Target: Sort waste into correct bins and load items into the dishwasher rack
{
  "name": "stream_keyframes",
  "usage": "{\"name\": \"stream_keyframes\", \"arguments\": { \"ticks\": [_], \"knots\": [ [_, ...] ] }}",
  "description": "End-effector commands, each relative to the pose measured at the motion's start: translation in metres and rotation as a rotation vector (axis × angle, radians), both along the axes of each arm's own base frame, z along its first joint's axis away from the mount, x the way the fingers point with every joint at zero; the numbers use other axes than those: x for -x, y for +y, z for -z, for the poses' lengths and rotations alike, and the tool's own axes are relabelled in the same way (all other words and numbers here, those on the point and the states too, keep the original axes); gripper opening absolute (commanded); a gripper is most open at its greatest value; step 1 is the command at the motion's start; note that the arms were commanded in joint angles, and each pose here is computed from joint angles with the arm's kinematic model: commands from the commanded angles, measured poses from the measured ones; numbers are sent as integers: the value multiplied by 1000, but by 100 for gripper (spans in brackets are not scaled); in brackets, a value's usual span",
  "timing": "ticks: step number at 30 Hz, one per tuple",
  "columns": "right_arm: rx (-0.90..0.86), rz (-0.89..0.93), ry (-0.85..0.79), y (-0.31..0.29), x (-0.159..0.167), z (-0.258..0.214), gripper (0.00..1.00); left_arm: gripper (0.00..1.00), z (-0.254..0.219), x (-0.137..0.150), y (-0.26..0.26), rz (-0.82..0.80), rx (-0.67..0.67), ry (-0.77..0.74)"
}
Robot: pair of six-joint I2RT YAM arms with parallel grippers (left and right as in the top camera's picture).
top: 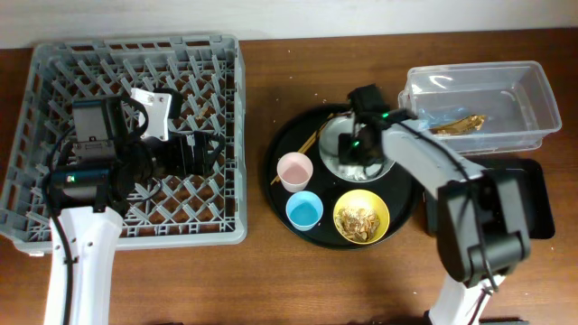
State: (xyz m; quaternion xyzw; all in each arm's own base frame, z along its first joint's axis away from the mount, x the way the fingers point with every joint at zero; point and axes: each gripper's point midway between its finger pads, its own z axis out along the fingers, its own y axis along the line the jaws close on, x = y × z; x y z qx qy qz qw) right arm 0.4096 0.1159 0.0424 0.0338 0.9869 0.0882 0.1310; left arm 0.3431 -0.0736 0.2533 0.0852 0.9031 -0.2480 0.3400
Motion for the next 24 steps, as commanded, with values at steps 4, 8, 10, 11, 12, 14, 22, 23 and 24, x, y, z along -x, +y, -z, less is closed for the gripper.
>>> {"name": "stream_keyframes", "arguments": {
  "ticks": [4,8,10,11,12,14,22,23,24],
  "knots": [
    [-106,358,-363,-101,-69,-127,4,100,-9,-3,-1,12,5,-25],
    [-84,487,-462,-170,-92,-131,4,100,-9,-3,-1,12,5,-25],
    [-50,510,-486,-192,-96,-128,32,100,-9,-3,-1,11,5,-25],
    [-39,480,-489,-194,-96,-128,54,100,-9,-3,-1,12,5,-25],
    [-34,384,-493,-187,-94,-131,72,100,-9,-3,-1,12,5,-25],
    [-27,336,-501,-180,-81,-150,84,100,-9,-3,-1,12,5,-25],
    [-218,161,-340,-92,25,-207,74,100,-9,-3,-1,12,5,-25],
    [-223,133,-277,-78,40,-200,70,100,-9,-3,-1,12,5,-25],
    [-226,99,-218,-63,53,-193,65,100,-9,-3,-1,12,5,-25]
  ]
}}
